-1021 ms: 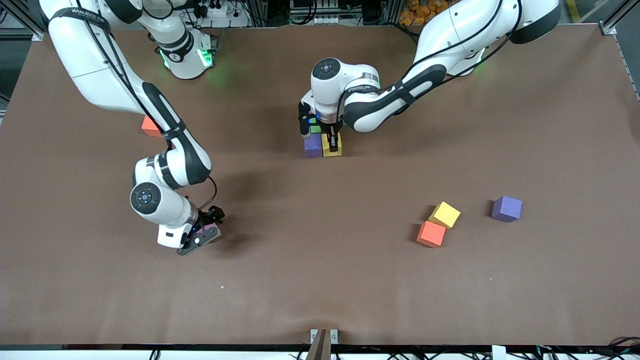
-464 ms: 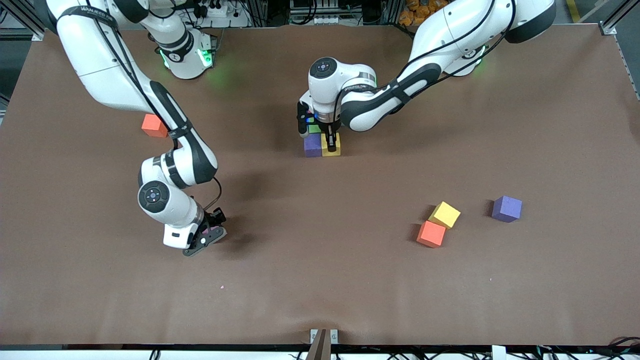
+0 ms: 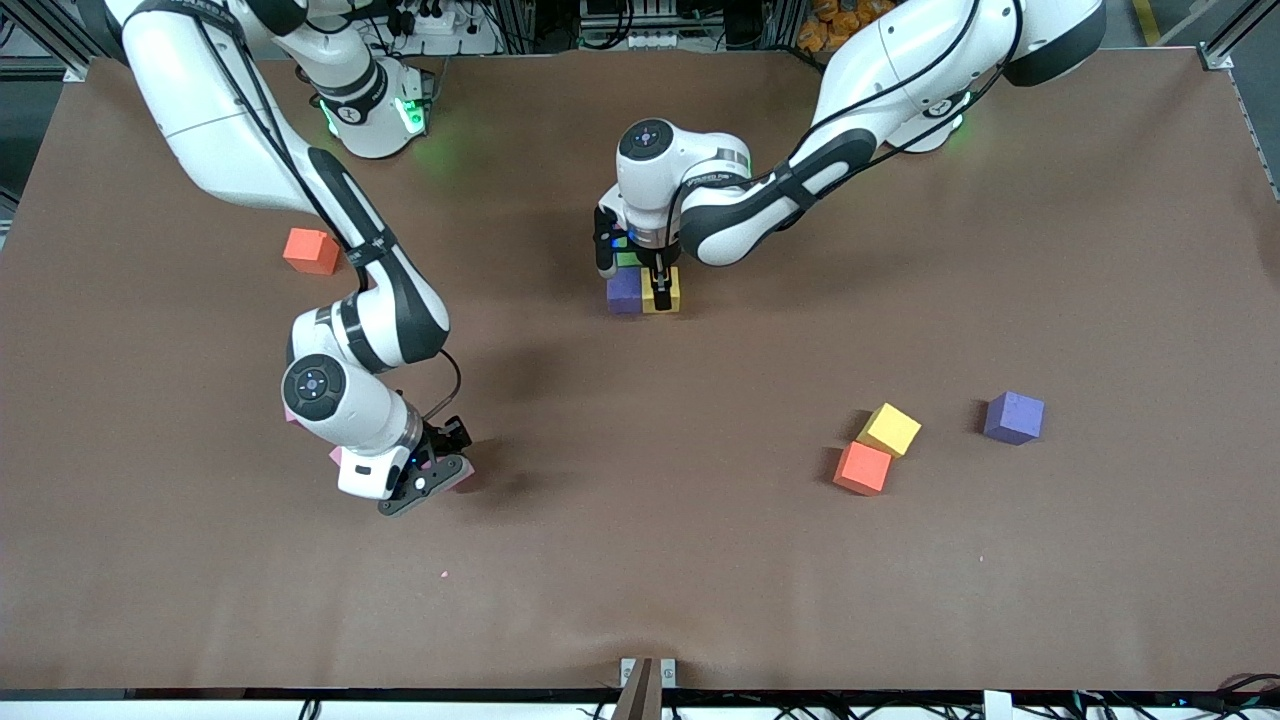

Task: Arrange 11 blocks into digit 3
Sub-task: 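Set the yellow block under the blue block and open the left gripper, then move the left gripper to the second yellow block while the right gripper carries pink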

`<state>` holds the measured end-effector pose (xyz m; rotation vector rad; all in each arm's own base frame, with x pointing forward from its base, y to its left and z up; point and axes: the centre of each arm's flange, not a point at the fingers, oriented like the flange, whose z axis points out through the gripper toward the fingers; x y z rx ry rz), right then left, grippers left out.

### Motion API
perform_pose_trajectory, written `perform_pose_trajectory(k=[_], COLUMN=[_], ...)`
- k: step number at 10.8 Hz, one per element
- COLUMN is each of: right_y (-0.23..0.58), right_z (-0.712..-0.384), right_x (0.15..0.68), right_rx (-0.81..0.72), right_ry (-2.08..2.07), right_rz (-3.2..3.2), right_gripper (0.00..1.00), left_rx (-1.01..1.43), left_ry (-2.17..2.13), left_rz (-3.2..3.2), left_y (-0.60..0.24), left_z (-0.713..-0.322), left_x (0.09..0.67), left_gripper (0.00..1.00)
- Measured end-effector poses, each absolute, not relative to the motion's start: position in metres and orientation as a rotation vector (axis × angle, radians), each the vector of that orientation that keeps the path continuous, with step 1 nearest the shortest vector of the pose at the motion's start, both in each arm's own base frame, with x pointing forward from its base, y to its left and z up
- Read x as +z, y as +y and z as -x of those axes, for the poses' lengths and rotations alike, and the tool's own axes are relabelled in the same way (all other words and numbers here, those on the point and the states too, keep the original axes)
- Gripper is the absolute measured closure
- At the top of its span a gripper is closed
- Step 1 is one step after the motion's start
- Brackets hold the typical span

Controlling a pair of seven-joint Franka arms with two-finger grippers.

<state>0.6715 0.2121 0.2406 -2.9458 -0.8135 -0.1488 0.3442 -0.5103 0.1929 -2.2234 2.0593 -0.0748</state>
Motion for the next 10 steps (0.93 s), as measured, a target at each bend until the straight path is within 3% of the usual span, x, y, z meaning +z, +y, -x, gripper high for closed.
perform_pose_trajectory(k=[6,10], right_y=[0.319,0.360], right_z=[-0.623,-0.597], right_x=[0.276,0.271], right_rx=[-0.105,-0.065], right_ry=[-0.478,-0.254], right_rz=[2.998,3.023], right_gripper=[0.42,0.42], left_rx=[-0.093,-0.038], left_ry=[2.028,1.886], left_rz=[2.246,2.410], left_y=[-0.522,-0.483], left_z=[-0.336,-0.382], left_x=[0.246,0.298], left_gripper=[0.00,0.00])
